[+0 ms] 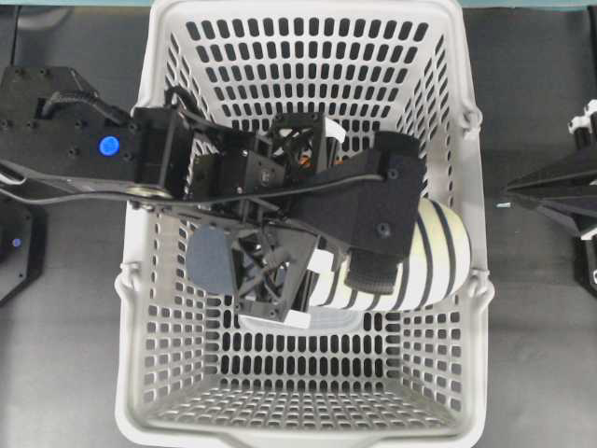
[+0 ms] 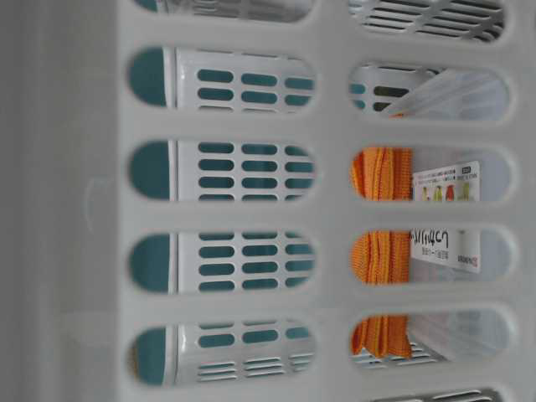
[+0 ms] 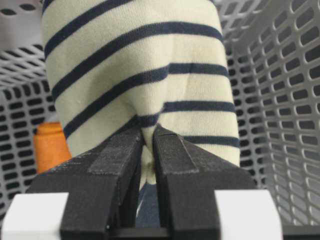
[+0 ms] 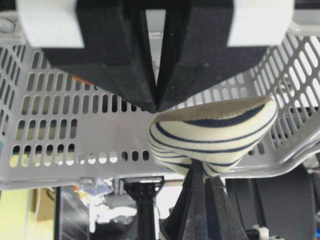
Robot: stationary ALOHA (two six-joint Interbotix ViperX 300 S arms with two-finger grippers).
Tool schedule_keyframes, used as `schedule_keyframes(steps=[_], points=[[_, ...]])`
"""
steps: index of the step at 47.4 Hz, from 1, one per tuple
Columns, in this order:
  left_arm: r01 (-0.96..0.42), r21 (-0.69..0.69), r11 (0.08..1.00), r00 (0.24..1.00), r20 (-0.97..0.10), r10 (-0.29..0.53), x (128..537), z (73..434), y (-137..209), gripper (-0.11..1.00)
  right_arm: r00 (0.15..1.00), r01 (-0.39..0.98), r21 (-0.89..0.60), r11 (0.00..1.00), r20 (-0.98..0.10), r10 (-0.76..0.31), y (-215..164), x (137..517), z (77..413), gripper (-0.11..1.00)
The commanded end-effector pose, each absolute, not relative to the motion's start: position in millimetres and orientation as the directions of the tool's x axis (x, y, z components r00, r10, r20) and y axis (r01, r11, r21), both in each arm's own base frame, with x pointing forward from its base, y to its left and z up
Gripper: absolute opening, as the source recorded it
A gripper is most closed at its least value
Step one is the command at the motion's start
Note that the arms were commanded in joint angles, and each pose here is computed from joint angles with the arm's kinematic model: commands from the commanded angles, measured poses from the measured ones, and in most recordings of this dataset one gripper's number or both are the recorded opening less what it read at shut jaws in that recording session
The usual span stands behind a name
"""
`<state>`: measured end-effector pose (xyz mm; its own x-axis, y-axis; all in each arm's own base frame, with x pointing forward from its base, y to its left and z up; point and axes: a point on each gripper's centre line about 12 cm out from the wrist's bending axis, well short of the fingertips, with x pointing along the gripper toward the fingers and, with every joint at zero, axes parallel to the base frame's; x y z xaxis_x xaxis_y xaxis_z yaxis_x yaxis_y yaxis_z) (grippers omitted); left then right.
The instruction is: Pick up the slipper from the shopping basket with the left arm.
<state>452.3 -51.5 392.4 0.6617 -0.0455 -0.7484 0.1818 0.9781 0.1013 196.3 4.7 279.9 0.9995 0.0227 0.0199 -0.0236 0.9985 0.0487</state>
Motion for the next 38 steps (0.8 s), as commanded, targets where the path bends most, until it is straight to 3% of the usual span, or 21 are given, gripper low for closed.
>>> schedule_keyframes(steps=[1,38], points=[[0.177,0.105,0.979,0.69,-0.722,-0.047,448,411,-51,0.06,0.999,-0.025,0.053,0.998,0.026,0.023,5,197,282,-0.01],[0.171,0.098,0.98,0.61,-0.792,-0.027,456,424,-48,0.06,0.999,-0.025,0.052,0.998,0.023,0.023,5,196,280,-0.01]])
